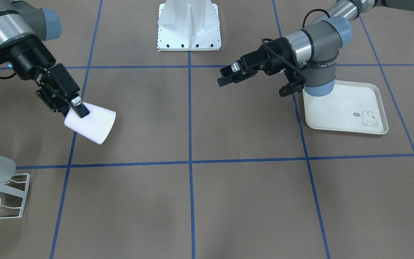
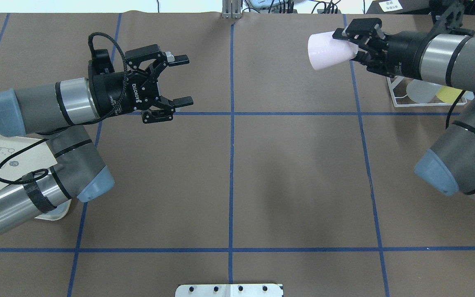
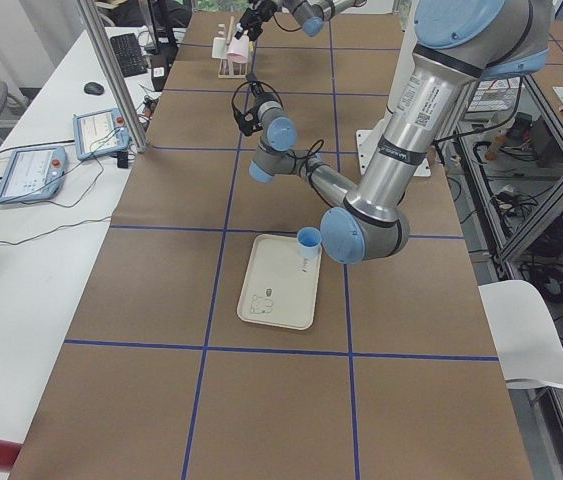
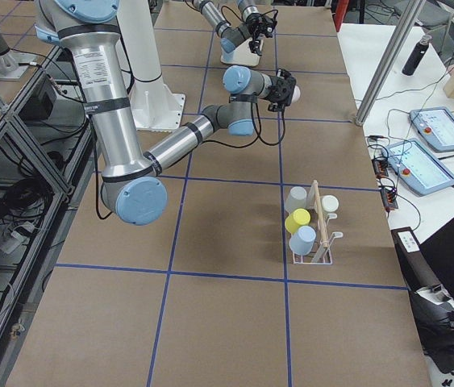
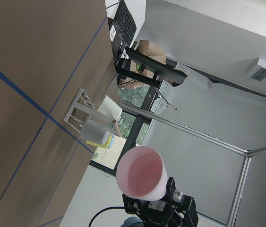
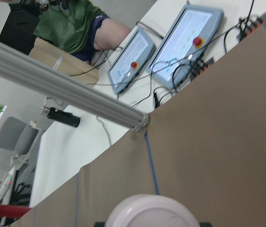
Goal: Transfer IKEA cup to right arm and place on rack
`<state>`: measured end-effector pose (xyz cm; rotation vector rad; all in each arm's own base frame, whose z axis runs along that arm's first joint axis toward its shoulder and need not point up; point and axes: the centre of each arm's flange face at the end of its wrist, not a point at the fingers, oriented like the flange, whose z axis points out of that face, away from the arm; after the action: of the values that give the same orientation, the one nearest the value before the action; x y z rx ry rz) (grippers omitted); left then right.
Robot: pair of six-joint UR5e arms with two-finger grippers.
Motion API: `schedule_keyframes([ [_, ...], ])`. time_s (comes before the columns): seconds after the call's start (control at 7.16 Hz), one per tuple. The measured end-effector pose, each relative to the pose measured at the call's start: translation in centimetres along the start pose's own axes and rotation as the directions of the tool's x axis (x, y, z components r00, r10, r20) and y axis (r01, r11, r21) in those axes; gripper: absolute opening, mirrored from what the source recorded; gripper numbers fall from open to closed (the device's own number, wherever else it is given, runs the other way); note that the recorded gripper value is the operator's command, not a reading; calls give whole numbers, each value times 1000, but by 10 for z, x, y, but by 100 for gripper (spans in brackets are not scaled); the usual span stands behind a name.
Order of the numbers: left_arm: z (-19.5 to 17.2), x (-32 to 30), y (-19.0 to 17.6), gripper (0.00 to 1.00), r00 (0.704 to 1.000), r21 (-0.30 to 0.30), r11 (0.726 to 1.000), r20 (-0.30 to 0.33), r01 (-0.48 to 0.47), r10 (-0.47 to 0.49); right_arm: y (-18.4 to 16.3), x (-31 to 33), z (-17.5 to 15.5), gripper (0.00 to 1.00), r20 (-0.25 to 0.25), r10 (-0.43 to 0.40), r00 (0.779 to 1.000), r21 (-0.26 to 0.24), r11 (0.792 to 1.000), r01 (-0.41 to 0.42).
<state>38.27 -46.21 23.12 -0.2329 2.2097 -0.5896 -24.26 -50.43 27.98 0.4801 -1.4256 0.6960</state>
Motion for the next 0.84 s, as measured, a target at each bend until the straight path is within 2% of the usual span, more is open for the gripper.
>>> schedule_keyframes([
  [0.14,3,-2,-3,99,1000,15,1000,14,-13,13,-29,18,8,20,-96,-70,993,97,992,79],
  [0.28,5,-1,-6,99,999,30,999,25,-21,20,-58,42,19,20,-201,-140,970,191,965,178],
  [0.42,7,0,-10,99,999,50,998,41,-28,26,-86,64,24,18,-293,-201,935,247,929,277],
  [0.56,10,2,-15,99,996,74,996,66,-58,53,-113,84,25,18,-366,-232,901,273,899,342],
  [0.84,17,2,-27,99,975,126,975,151,-184,164,-160,121,21,18,-472,-248,846,287,864,413],
])
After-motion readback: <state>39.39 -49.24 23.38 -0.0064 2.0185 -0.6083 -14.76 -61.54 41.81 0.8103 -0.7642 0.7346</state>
